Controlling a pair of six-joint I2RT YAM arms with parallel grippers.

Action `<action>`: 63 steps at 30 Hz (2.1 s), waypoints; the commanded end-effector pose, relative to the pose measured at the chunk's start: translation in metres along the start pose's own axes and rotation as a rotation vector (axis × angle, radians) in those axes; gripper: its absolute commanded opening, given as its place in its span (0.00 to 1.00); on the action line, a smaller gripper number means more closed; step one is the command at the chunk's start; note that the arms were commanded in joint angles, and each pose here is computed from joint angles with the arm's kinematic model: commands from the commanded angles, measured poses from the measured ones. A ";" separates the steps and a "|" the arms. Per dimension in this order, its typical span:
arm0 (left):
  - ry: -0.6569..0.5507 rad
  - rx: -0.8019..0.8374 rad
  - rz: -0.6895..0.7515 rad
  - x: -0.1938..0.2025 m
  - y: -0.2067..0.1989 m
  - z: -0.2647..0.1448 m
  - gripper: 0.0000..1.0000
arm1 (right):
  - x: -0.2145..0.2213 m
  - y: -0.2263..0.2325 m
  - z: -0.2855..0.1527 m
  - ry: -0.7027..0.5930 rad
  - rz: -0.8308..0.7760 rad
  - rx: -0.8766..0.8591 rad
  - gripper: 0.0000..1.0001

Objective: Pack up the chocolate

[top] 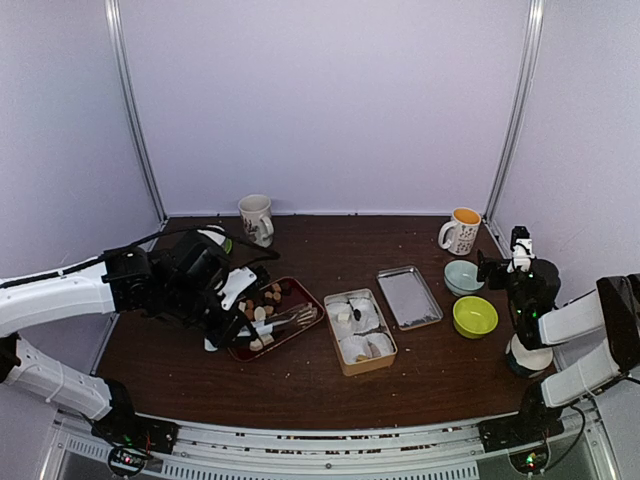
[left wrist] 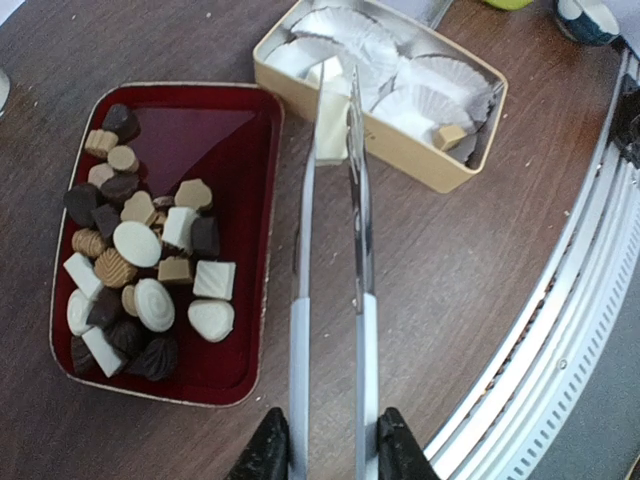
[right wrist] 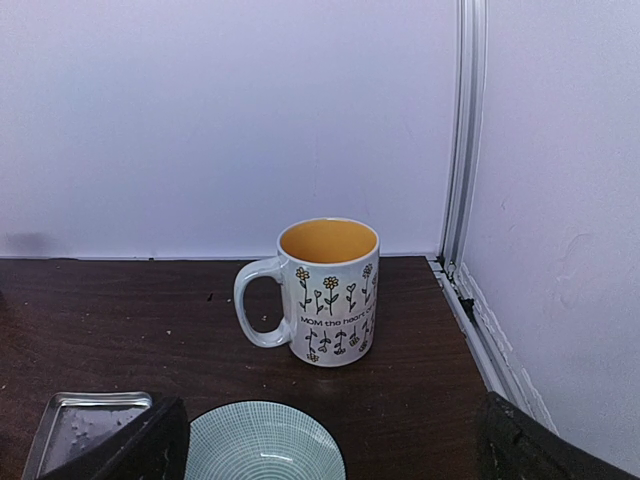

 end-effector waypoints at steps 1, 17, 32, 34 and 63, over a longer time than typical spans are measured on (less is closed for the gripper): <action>-0.220 0.119 0.025 -0.045 -0.019 -0.014 0.21 | -0.002 -0.002 -0.001 -0.018 0.004 0.010 1.00; -0.329 0.299 -0.003 -0.086 -0.064 0.035 0.20 | -0.003 -0.001 -0.001 -0.020 0.004 0.008 1.00; -0.190 0.295 0.004 -0.075 -0.082 0.093 0.18 | -0.003 -0.002 -0.001 -0.019 0.004 0.010 1.00; -0.182 0.283 -0.003 -0.073 -0.081 0.096 0.18 | -0.003 -0.002 -0.001 -0.020 0.003 0.010 1.00; -0.288 0.221 0.003 -0.089 -0.074 0.083 0.48 | -0.003 -0.001 -0.001 -0.020 0.003 0.008 1.00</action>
Point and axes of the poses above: each gripper's point midway between its finger pads, its own z axis out along the fingers, its own y axis along the line the jaws close on, x = y × z, the point moved 3 cm from there along -z, back along the fingers, and after that the axes turned 9 degrees about z, right-handed, at the moved point
